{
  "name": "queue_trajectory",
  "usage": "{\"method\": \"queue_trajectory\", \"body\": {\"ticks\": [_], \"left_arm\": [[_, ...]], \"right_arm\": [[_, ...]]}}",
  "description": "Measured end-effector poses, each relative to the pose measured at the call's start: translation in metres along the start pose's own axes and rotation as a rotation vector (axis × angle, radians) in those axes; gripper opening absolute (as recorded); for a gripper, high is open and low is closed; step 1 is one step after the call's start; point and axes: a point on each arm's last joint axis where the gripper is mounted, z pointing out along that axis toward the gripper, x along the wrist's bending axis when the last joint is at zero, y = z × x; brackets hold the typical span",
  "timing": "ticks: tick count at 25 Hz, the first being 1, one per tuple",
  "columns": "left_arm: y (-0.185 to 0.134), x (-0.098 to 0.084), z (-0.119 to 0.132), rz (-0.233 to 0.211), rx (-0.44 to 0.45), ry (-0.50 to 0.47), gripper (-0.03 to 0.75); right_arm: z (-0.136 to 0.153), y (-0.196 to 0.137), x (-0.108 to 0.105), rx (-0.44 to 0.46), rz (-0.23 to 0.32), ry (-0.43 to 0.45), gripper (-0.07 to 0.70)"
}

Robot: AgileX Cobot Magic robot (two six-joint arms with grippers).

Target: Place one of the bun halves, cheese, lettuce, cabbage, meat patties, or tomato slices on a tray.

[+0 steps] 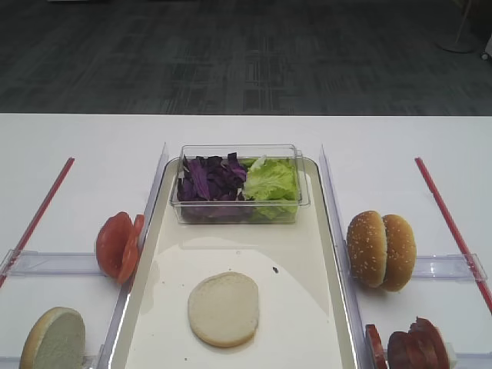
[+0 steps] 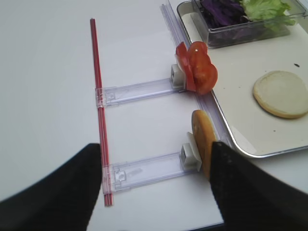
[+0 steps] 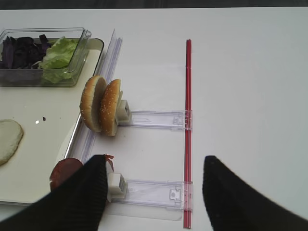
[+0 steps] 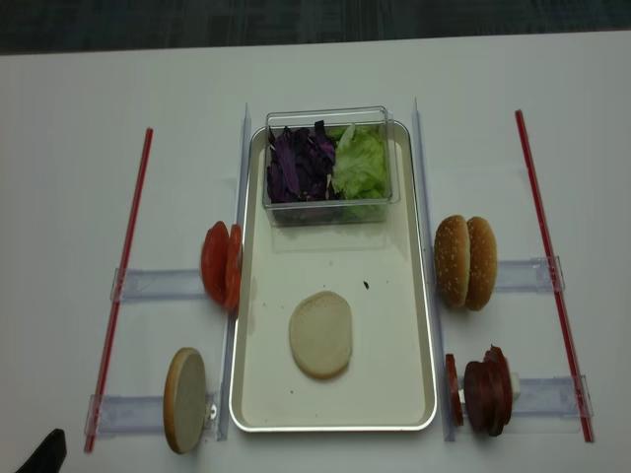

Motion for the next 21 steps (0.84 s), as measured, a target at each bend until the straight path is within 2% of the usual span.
{"method": "queue_trajectory", "body": {"ticks": [21], "left_arm": [[0.0000, 0.0000, 0.0000, 0.000, 0.000, 0.000, 0.457]], "right_arm": [[0.0000, -0.0003, 0.0000, 0.004, 0.000, 0.000, 0.463]]}}
